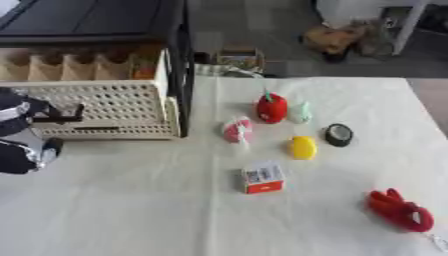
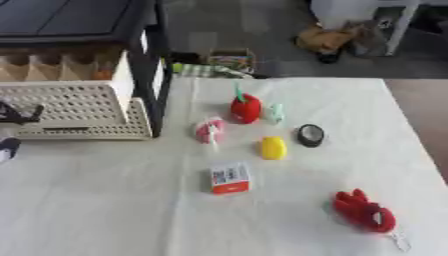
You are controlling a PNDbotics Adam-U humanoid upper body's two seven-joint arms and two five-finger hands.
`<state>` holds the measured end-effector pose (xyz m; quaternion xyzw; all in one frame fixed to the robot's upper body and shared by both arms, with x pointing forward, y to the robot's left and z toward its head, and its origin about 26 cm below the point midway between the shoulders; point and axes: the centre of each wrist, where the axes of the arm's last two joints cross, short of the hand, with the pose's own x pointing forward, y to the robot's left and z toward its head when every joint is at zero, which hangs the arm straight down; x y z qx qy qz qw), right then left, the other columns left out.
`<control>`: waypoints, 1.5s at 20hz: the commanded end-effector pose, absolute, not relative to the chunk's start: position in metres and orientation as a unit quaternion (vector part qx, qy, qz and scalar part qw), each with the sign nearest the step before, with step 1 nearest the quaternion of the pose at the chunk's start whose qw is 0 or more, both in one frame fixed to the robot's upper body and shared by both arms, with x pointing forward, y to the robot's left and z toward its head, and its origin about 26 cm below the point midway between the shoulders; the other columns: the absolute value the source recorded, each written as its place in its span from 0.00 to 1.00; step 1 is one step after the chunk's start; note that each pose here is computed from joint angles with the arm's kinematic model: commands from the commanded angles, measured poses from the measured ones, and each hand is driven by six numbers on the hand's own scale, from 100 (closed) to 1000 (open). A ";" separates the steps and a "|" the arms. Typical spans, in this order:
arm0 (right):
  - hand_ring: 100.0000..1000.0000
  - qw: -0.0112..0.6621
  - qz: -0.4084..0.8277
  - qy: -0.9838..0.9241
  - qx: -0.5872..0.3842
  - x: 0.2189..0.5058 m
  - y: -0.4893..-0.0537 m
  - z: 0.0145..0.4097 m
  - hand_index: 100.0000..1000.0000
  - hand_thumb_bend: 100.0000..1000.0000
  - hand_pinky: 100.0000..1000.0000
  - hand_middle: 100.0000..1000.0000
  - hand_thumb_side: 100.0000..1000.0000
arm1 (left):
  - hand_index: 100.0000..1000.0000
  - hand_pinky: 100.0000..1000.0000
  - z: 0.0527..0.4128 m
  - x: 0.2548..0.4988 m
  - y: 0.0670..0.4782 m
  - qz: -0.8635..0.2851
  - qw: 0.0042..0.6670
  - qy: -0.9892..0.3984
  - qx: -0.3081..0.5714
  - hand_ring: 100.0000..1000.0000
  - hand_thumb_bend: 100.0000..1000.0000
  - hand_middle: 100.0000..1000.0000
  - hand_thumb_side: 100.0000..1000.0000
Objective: Pick up objects from table and place into drawer.
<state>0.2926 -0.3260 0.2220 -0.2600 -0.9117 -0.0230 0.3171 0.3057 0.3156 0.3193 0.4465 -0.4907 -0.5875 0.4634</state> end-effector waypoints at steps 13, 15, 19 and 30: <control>0.47 0.300 -0.023 -0.917 -0.262 0.290 -0.328 0.231 0.71 0.00 0.71 0.42 0.67 | 0.76 0.00 0.327 0.282 0.314 -0.596 0.437 -0.478 0.475 0.00 0.01 0.00 0.34; 0.47 0.300 -0.023 -0.917 -0.262 0.290 -0.328 0.231 0.71 0.00 0.71 0.42 0.67 | 0.75 0.00 0.327 0.282 0.315 -0.597 0.437 -0.475 0.477 0.00 0.01 0.00 0.34; 0.47 0.300 -0.024 -0.917 -0.262 0.290 -0.328 0.231 0.71 0.00 0.71 0.42 0.67 | 0.75 0.00 0.326 0.281 0.317 -0.599 0.435 -0.471 0.479 0.00 0.01 0.00 0.34; 0.47 0.302 -0.026 -0.916 -0.262 0.290 -0.328 0.230 0.71 0.00 0.71 0.42 0.67 | 0.75 0.00 0.321 0.281 0.320 -0.609 0.428 -0.468 0.476 0.00 0.01 0.00 0.34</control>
